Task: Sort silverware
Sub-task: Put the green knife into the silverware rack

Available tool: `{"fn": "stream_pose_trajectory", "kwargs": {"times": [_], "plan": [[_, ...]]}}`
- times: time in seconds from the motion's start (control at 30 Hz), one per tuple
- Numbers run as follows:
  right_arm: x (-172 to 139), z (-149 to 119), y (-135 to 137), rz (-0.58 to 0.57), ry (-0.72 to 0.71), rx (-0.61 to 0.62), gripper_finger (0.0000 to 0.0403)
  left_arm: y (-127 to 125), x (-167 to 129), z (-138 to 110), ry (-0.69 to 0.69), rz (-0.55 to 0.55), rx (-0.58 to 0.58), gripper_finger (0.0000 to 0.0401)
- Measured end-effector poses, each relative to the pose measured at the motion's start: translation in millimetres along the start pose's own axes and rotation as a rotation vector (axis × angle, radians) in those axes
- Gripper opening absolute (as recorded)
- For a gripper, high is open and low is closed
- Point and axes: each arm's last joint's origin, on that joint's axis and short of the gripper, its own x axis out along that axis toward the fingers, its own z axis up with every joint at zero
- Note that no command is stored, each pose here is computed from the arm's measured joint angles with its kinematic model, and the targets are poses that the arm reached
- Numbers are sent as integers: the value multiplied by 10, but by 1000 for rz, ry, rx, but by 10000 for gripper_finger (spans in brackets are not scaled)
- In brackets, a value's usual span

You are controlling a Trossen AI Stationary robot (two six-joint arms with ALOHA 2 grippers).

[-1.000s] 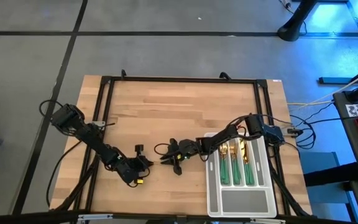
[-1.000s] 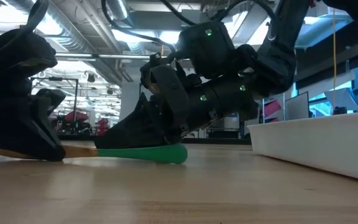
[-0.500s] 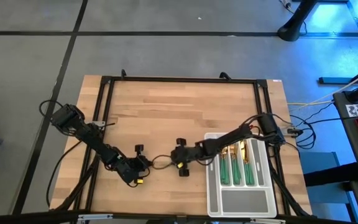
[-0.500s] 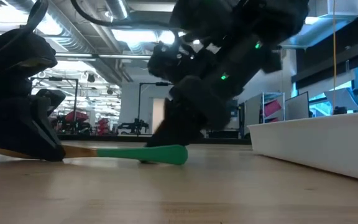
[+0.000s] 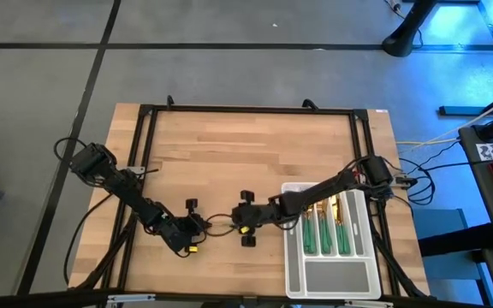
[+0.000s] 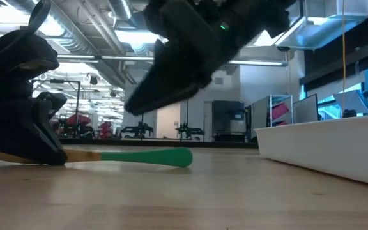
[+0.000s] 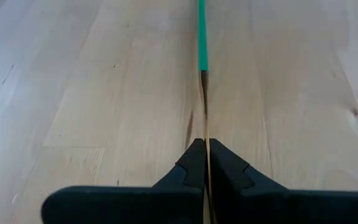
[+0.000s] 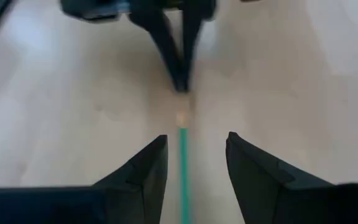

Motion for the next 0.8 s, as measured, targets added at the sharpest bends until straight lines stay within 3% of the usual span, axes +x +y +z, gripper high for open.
{"fn": "stream_pose_trajectory", "kwargs": {"times": [0.33, 0.43, 0.57, 0.8], "plan": [[341, -468, 134, -54, 97, 66, 152, -28, -20, -14, -8, -4, 11, 1], [409, -583, 174, -78, 137, 97, 114, -35, -25, -18, -13, 0, -3, 1], [438, -687, 232, -63, 147, 174, 29, -31, -22, -15, -40, 33, -35, 4], [210, -694, 536, -166, 88, 332, 22, 7, -115, 149, -153, 56, -54, 96]]}}
